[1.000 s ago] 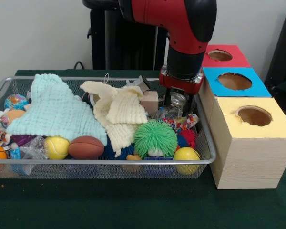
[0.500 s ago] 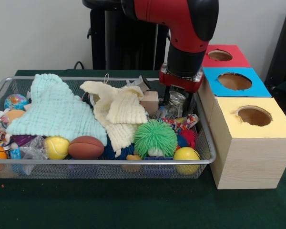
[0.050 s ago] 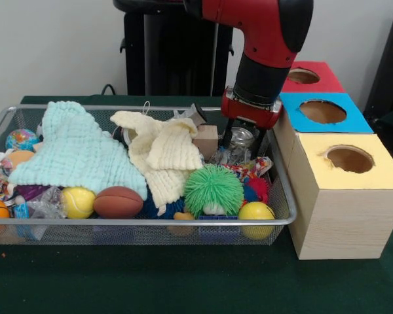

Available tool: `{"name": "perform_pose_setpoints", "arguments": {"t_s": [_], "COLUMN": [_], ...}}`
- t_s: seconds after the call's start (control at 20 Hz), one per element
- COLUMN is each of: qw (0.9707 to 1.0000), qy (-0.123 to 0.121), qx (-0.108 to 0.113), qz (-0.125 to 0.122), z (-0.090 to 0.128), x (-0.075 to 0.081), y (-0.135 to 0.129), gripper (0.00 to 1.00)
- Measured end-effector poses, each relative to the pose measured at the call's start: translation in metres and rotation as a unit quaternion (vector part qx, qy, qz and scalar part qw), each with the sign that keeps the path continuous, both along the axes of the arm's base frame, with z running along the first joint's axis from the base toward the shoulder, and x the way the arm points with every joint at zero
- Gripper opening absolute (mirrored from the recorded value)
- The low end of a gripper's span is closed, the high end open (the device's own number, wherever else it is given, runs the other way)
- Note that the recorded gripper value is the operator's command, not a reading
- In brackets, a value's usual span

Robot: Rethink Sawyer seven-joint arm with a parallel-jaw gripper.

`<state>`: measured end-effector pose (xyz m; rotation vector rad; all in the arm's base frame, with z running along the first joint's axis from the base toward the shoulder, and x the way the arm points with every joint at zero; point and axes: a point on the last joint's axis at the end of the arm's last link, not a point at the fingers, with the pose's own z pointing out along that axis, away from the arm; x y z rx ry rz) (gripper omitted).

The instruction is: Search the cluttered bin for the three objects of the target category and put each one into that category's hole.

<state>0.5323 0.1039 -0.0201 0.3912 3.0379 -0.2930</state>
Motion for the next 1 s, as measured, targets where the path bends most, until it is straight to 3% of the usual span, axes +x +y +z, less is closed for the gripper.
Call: {"name": "perform_pose_setpoints", "arguments": {"t_s": [0.4, 1.0], "qw": [0.9994, 0.9994], "qy": [-0.025, -0.026], "qx": [-0.019, -0.019], "qz": [0.014, 0.01], "z": [0.0014, 0.0014], "x": [-0.0046, -0.0043], "y": [0.0004, -0.0001], "gripper": [1.0, 1.0]}}
